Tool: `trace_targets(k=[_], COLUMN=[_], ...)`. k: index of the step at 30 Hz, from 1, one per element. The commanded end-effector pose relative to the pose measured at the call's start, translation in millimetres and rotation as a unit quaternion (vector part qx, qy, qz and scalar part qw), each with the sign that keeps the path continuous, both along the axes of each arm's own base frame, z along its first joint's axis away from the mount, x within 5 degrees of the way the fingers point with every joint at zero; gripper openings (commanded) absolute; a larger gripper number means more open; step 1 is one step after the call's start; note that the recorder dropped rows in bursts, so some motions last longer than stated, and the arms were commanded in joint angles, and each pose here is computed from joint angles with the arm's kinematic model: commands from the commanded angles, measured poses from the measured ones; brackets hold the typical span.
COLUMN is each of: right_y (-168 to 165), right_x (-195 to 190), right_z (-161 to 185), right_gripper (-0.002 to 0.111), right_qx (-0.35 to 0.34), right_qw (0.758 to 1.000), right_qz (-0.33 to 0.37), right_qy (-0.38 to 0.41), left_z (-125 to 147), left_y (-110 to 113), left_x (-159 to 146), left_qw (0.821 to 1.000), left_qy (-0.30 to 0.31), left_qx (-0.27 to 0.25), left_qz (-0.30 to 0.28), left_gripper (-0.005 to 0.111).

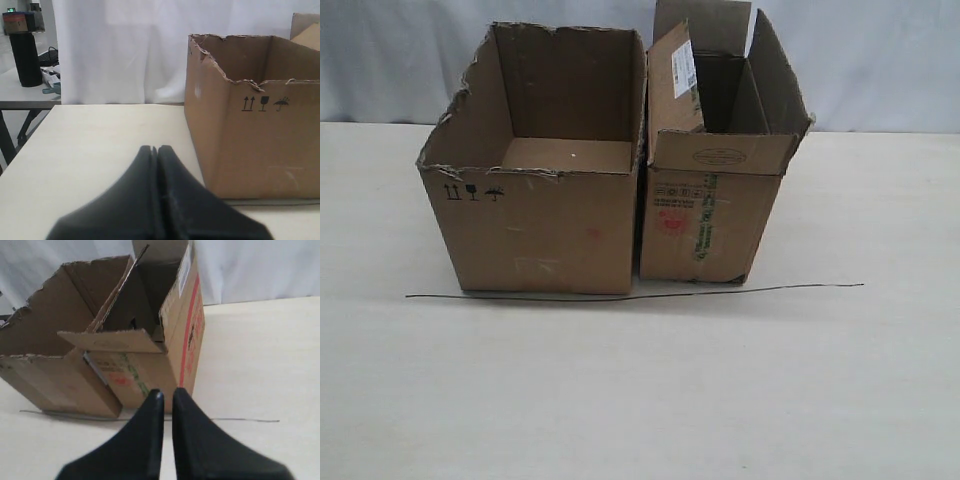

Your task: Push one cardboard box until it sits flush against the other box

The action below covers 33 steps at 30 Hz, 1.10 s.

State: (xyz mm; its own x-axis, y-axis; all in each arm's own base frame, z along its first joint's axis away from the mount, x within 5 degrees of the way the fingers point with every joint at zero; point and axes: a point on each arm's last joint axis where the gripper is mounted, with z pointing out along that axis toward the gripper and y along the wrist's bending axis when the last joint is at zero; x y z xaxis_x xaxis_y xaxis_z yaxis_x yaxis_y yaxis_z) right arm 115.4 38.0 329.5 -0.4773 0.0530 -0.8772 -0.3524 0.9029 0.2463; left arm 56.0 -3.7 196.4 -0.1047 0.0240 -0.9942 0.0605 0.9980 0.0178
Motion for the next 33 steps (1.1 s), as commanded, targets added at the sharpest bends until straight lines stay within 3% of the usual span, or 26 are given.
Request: trace_targets(k=[1, 10, 19, 23, 25, 28, 30, 33], right_y=[9.5, 29.0, 27.8, 26.6, 22.1, 3.9, -3.0, -7.9], right_x=[-19.3, -39.8, -34.7, -28.1, -21.0, -25.9, -37.9, -49.6], right_z=[-18.5, -27.1, -20.8, -22.3, -42.3, -88.1, -114.7, -116.7], right_gripper=[0.005, 0.005, 0.005, 0.005, 0.005, 0.005, 0.005, 0.005], right_qx=[0.013, 0.011, 0.021, -0.064, -0.053, 0.035, 0.054, 0.062], right_qw=[0.999, 0.987, 0.99, 0.977, 0.978, 0.986, 0.985, 0.973], right_qz=[0.04, 0.161, 0.138, 0.147, 0.092, -0.016, -0.023, -0.017], right_qy=[0.005, 0.006, -0.034, -0.139, -0.181, -0.162, -0.164, -0.22], left_z=[0.4, 0.4, -0.3, -0.3, -0.3, -0.3, -0.3, -0.3], left_y=[0.2, 0.2, 0.2, 0.2, 0.2, 0.2, 0.2, 0.2], left_x=[0.0, 0.0, -0.1, -0.1, -0.1, -0.1, -0.1, -0.1], left_qw=[1.0, 1.0, 1.0, 1.0, 1.0, 1.0, 1.0, 1.0], left_qy=[-0.006, -0.006, -0.003, -0.003, -0.003, -0.003, -0.003, -0.003], left_qx=[0.0, 0.0, 0.001, 0.001, 0.001, 0.001, 0.001, 0.001], left_qz=[0.001, 0.001, 0.001, 0.001, 0.001, 0.001, 0.001, 0.001], left_gripper=[0.0, 0.0, 0.0, 0.0, 0.0, 0.0, 0.0, 0.0])
